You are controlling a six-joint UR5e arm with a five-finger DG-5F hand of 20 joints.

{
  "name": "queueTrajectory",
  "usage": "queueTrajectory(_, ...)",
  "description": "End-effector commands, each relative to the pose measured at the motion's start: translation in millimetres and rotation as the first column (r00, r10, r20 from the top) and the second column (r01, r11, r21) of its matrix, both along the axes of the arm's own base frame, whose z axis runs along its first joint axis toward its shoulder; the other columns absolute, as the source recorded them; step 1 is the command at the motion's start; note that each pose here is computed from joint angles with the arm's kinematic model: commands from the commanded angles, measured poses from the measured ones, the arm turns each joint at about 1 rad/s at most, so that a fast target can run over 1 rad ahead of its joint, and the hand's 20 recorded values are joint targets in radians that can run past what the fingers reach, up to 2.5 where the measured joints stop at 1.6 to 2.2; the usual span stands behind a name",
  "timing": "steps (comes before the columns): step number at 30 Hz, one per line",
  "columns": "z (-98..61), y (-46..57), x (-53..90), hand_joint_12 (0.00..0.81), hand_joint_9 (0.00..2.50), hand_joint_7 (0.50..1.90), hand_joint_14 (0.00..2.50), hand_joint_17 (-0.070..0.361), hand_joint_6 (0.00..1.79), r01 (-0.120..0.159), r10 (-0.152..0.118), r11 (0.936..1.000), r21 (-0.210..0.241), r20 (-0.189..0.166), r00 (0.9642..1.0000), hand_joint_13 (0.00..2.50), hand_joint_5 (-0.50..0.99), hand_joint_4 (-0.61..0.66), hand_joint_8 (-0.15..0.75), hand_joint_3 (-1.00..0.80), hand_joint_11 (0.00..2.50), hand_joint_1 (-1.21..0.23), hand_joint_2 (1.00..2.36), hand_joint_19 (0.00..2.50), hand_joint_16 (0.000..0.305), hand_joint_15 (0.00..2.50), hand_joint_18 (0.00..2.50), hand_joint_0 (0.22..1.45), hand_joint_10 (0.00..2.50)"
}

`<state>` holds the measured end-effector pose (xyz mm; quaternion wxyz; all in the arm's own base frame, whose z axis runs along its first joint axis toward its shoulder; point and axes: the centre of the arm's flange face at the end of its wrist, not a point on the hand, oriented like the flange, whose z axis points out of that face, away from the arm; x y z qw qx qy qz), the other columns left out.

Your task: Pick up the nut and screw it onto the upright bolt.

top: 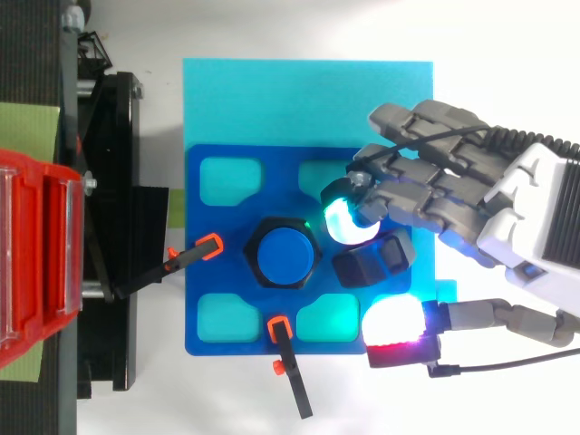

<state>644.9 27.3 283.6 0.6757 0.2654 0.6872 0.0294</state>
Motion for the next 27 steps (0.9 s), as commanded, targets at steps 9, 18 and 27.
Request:
queueTrajectory(9, 6.8, -11.4, 1.2, 0.366, 0.57, 0.89, 0.0, 0.118, 0.5, -0.004, 0.004, 1.0, -0.006, -0.029, 0.9996, 0.27, -0.15, 0.22, 0.275, -0.5, 0.08, -0.53, 1.0, 0.14, 0.052, 0.0, 0.29, 0.53, 0.0)
queueTrajectory(18, 6.6, -21.0, 2.1, 0.366, 0.58, 0.89, 0.0, 0.118, 0.5, -0.011, 0.011, 0.9999, -0.005, -0.031, 0.9995, 0.28, -0.15, 0.22, 0.273, -0.5, 0.09, -0.55, 1.0, 0.16, 0.053, 0.0, 0.31, 0.53, 0.0)
queueTrajectory(27, 16.3, -28.1, 7.8, 0.37, 0.6, 0.89, 0.0, 0.12, 0.5, -0.031, 0.03, 0.9994, -0.015, -0.035, 0.9989, 0.29, -0.15, 0.22, 0.279, -0.5, 0.09, -0.47, 1.0, 0.17, 0.053, 0.0, 0.32, 0.51, 0.0)
